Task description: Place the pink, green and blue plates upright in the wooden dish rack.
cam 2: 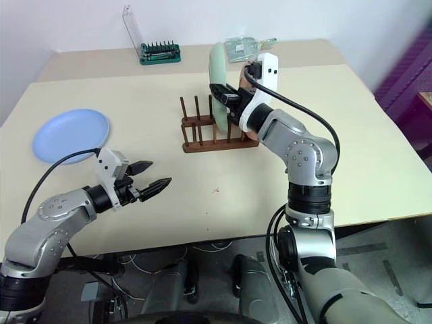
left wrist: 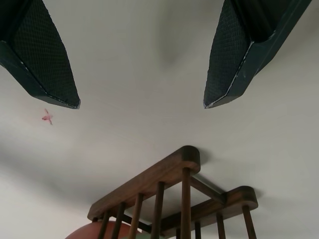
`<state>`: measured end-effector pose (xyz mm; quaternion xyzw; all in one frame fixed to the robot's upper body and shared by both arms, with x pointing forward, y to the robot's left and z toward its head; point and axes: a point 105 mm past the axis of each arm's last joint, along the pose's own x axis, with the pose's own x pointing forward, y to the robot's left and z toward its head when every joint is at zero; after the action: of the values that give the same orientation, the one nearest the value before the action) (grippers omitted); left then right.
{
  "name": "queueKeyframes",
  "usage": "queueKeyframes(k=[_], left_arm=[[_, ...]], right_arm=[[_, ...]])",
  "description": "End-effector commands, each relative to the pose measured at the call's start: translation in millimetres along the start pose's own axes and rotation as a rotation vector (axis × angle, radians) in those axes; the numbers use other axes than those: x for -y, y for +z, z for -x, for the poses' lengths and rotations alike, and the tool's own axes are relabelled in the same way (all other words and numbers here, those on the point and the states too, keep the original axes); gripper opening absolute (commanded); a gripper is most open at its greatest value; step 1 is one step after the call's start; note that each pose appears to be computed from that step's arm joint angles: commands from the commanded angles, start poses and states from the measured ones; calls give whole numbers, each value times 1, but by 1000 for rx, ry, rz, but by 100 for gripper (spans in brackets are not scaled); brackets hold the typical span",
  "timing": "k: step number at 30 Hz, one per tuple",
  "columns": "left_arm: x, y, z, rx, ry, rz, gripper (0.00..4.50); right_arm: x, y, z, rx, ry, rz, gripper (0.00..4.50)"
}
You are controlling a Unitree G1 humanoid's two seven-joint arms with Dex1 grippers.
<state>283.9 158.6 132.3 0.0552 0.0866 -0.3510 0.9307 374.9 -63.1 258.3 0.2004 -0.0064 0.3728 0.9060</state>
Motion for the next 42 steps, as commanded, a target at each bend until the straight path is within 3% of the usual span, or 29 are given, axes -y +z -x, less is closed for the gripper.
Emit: queueKeyframes(k=[1, 6, 21, 22, 26, 30, 33, 36, 42], left_arm=[[6, 10, 2, 39, -6, -28, 412], [7, 9, 1, 39, -10, -19, 412], [-1, 11, 1, 64, 10, 9, 412], [-23, 15, 3, 96, 130, 21, 431], [-93, 32, 23, 217, 554, 115, 431], [-139, 49, 61, 363, 879, 254, 431], [-166, 38, 98, 412, 1133, 430, 431], [-174, 13, 121, 377, 1284, 618, 431], [-168, -21, 111, 247, 1227, 830, 431]], right_arm=[[-13, 17, -3, 48, 46, 13, 77], [-15, 24, -2, 63, 37, 80, 311], [-27, 58, 4, 133, 14, 799, 311], [-41, 58, 4, 149, 82, 880, 314], [-80, 46, 2, 172, 304, 1057, 314], [-85, 37, -4, 172, 354, 1098, 314], [-84, 32, -6, 163, 374, 1120, 314], [-84, 27, -7, 157, 389, 1124, 314], [-88, 18, -8, 146, 427, 1124, 314]])
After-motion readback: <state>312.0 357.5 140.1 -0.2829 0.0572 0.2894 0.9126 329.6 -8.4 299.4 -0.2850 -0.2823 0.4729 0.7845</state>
